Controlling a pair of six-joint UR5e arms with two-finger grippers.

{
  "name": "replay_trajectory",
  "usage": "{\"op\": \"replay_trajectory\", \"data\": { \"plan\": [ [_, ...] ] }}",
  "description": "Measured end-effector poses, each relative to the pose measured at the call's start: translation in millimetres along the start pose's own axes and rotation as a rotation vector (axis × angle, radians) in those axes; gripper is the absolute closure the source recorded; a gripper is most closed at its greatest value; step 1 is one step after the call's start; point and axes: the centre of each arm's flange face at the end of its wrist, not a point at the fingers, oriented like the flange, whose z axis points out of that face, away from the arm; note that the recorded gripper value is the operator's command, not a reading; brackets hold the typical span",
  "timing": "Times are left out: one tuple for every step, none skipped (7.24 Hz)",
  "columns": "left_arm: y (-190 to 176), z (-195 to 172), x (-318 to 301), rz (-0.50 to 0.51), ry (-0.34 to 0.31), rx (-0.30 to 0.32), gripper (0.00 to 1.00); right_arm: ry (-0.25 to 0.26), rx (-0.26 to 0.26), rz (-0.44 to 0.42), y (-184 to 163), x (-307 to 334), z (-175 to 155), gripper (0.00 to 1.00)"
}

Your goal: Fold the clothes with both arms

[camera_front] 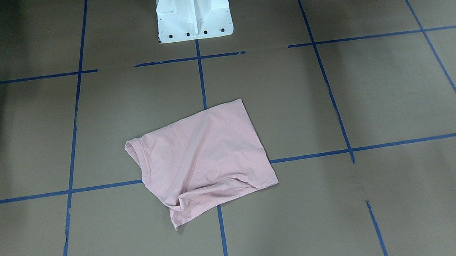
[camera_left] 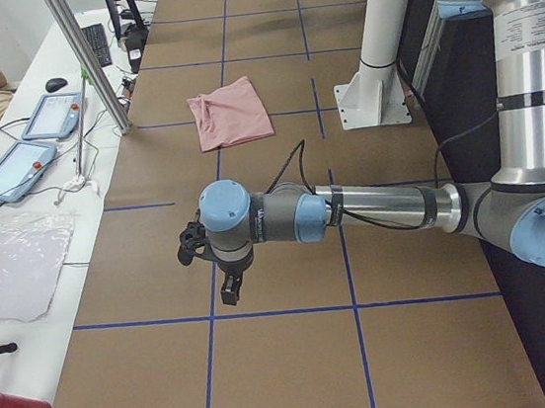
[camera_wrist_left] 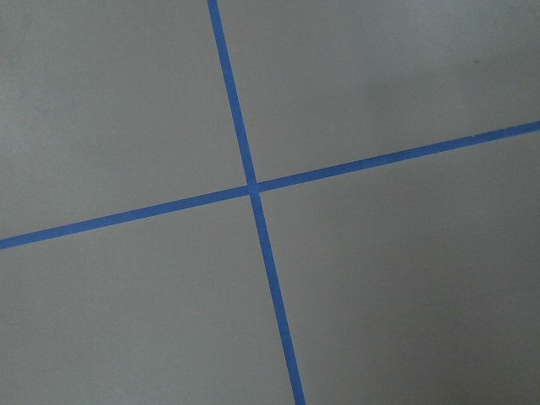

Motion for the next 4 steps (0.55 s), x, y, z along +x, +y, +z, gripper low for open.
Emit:
{"op": "replay_trajectory", "data": {
  "plan": [
    [-4, 3, -3, -0.005, 0.002, -0.004, 0.0, -0.002, 0.01, 0.008, 3, 5, -6, 0.0],
    [-10, 7, -8, -0.014, 0.003, -0.012, 0.0, -0.004, 0.021, 0.031, 14, 19, -12, 0.0],
    [-20, 12, -16, -0.024, 0.004, -0.022, 0.0, -0.004, 0.026, 0.062, 32, 39, -15, 0.0],
    [-27, 15, -21, -0.03, 0.004, -0.028, 0.0, -0.004, 0.025, 0.101, 52, 61, -15, 0.0]
  ]
}}
